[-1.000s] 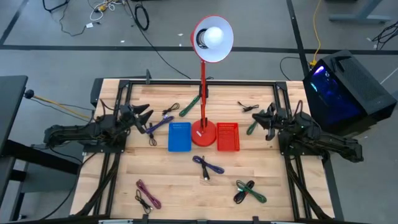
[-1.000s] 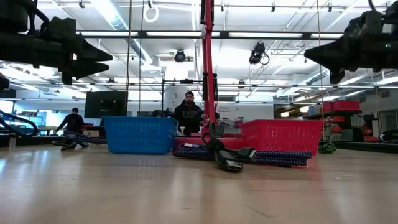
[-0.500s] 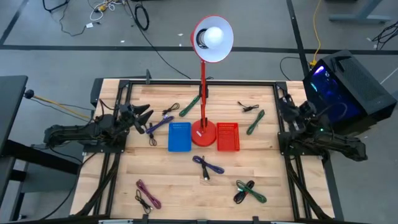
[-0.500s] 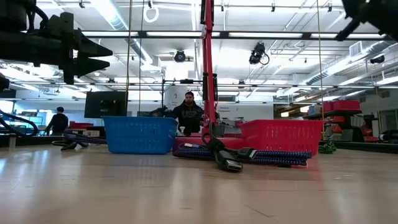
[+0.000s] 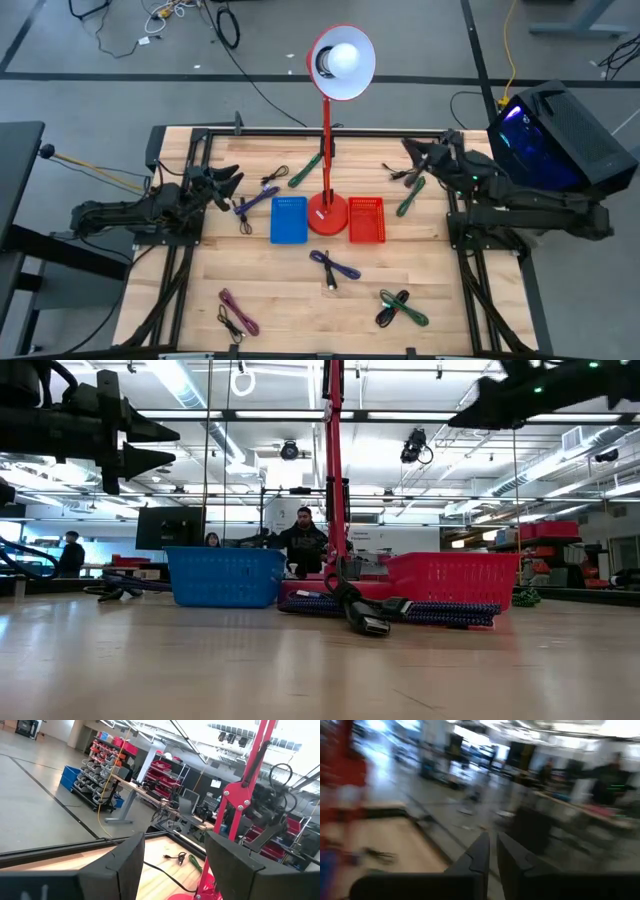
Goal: Pick & Place USB Port
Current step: Put the black charger cable into the orange bin
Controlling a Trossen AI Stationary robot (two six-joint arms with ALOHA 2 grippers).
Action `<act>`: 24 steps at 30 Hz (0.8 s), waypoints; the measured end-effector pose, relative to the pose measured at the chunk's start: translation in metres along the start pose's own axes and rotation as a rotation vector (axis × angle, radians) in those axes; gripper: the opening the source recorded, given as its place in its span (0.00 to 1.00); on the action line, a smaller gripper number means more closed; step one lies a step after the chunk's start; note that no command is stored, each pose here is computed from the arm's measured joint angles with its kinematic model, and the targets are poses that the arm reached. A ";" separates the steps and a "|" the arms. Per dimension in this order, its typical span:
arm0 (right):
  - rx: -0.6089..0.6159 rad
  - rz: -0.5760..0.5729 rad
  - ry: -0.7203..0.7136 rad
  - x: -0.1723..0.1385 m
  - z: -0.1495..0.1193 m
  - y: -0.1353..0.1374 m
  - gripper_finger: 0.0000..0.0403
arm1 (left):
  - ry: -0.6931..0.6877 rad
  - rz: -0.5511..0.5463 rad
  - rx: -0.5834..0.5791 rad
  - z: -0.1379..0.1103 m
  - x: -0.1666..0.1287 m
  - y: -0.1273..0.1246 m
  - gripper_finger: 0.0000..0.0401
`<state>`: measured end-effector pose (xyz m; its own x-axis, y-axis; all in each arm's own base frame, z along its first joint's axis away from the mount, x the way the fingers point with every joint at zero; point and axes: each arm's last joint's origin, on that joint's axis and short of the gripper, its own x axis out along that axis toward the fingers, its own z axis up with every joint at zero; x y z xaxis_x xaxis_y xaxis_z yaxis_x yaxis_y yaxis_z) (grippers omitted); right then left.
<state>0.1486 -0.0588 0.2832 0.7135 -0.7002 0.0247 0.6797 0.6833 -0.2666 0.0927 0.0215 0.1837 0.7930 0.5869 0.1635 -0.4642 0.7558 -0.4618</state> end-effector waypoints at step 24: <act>-0.166 0.053 0.782 0.053 -0.085 -0.006 0.44 | 0.063 0.061 0.117 -0.008 0.000 0.004 0.53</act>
<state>0.1682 -0.1180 0.2043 0.3769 -0.6517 -0.6583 0.5699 0.7233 -0.3899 0.0935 0.0224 0.1749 0.7833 0.6164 0.0810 -0.5524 0.7499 -0.3641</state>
